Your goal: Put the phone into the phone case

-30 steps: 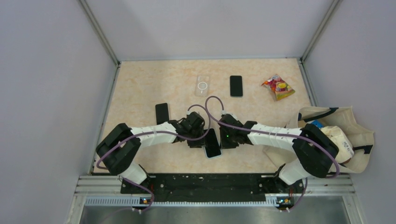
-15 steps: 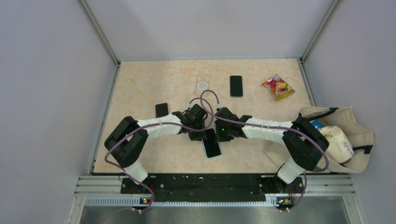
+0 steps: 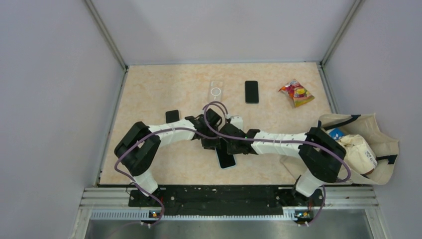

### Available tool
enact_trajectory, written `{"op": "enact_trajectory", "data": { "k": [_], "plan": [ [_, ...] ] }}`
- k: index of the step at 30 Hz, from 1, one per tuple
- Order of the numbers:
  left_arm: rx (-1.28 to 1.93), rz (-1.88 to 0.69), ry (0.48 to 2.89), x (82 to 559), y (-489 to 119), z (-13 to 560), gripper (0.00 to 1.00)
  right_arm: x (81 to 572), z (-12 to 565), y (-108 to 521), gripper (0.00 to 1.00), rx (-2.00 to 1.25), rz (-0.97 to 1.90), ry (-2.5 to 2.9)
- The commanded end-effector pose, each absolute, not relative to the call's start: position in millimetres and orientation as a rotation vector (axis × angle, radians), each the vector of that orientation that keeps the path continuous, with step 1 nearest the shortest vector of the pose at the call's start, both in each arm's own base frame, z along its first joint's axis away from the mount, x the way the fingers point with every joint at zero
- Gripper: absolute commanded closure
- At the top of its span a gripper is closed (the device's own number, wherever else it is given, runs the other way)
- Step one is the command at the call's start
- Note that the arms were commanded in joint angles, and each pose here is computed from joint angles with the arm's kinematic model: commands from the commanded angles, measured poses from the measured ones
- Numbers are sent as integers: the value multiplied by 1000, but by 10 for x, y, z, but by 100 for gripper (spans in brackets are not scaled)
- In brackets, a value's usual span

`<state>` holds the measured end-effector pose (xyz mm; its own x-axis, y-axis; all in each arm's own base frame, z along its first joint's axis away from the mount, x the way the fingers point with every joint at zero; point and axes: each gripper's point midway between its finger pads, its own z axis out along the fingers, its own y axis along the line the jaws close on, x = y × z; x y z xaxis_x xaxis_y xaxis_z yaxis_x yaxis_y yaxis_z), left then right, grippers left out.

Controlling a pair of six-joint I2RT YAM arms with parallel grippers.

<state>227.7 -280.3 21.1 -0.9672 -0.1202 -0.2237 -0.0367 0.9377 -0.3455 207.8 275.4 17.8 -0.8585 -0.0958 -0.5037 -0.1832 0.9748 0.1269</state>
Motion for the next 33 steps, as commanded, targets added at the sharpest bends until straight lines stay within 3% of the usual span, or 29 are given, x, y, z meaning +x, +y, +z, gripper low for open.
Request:
{"op": "enact_trajectory", "data": {
  "k": [1, 4, 8, 10, 13, 18, 21, 33],
  "plan": [
    [-119, -295, 2885, 2257, -2574, -207, 65, 1524, -511, 2575, 94, -220, 156, 2808],
    [-126, -309, 2871, 2263, -2583, -156, 65, 1695, -211, 2530, 87, -142, 264, 2766],
    [-155, -318, 2818, 2286, -2586, 21, 58, 1955, 347, 2470, 66, -61, 446, 2653],
    [-174, -303, 2786, 2278, -2593, 126, 49, 2050, 628, 2456, 54, -30, 539, 2587],
    [-234, -256, 2734, 2256, -2590, 287, 25, 2174, 1026, 2387, 39, 17, 646, 2483],
    [-335, -220, 2674, 2168, -2663, 471, 8, 2333, 1359, 2126, 23, 108, 669, 2379],
    [-335, -161, 2666, 2088, -2757, 497, 1, 2389, 1425, 1998, 19, 138, 642, 2353],
    [-311, -131, 2674, 1977, -3117, 461, 1, 2363, 1422, 1992, 15, 120, 668, 2361]
  ]
}}
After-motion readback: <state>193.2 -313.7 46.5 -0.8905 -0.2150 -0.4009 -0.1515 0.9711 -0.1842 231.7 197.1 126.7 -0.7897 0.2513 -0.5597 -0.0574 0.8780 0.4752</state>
